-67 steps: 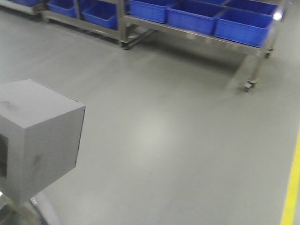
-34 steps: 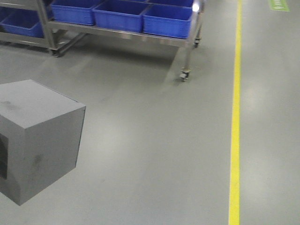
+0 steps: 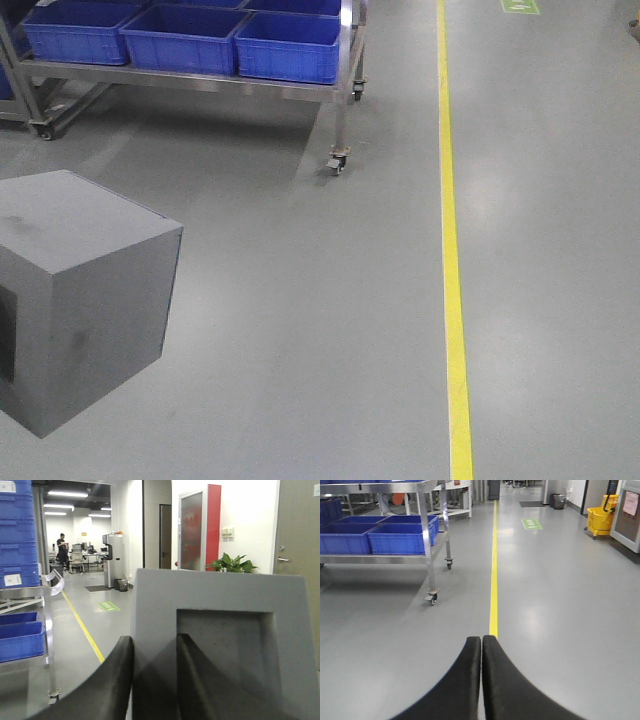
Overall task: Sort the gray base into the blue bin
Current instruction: 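Drive the base away from the table holding the block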
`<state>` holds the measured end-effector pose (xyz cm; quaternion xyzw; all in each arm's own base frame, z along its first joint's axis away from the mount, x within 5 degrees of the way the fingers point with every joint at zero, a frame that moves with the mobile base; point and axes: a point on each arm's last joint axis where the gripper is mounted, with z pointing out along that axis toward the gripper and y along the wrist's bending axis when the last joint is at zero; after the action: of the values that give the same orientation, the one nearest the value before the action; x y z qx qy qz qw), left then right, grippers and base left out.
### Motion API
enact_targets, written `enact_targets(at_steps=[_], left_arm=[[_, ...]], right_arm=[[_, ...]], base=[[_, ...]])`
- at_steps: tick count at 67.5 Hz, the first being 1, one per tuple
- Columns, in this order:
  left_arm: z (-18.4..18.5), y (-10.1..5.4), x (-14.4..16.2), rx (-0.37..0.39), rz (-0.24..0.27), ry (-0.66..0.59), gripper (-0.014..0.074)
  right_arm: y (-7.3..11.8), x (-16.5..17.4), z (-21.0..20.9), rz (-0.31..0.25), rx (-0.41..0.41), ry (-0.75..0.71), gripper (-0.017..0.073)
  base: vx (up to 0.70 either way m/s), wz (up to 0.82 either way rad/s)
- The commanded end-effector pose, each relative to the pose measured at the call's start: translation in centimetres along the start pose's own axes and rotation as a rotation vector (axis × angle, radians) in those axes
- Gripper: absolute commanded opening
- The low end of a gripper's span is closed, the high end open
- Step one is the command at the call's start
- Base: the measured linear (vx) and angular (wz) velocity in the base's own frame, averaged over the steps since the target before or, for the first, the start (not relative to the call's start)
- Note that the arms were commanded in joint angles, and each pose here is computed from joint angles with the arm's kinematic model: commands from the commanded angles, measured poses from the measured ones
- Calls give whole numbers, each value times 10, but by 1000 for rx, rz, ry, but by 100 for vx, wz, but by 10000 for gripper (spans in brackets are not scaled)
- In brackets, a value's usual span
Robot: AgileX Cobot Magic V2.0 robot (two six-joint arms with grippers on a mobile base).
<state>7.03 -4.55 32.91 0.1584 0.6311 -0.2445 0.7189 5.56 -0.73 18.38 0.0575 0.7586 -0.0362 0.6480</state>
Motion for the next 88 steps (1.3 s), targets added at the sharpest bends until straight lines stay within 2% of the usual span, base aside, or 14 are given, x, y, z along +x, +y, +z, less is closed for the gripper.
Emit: enact_targets(at_steps=[1, 27, 88], left_arm=[[0, -2, -19, 12, -23, -132, 4], [0, -2, -19, 12, -23, -132, 4], [0, -2, -19, 12, -23, -132, 4]], right_arm=[[0, -5, 1, -19, 7, -55, -5], [0, -5, 1, -19, 7, -55, -5], [0, -5, 1, -19, 7, -55, -5]], base=[[16, -21], [23, -11], [37, -1]])
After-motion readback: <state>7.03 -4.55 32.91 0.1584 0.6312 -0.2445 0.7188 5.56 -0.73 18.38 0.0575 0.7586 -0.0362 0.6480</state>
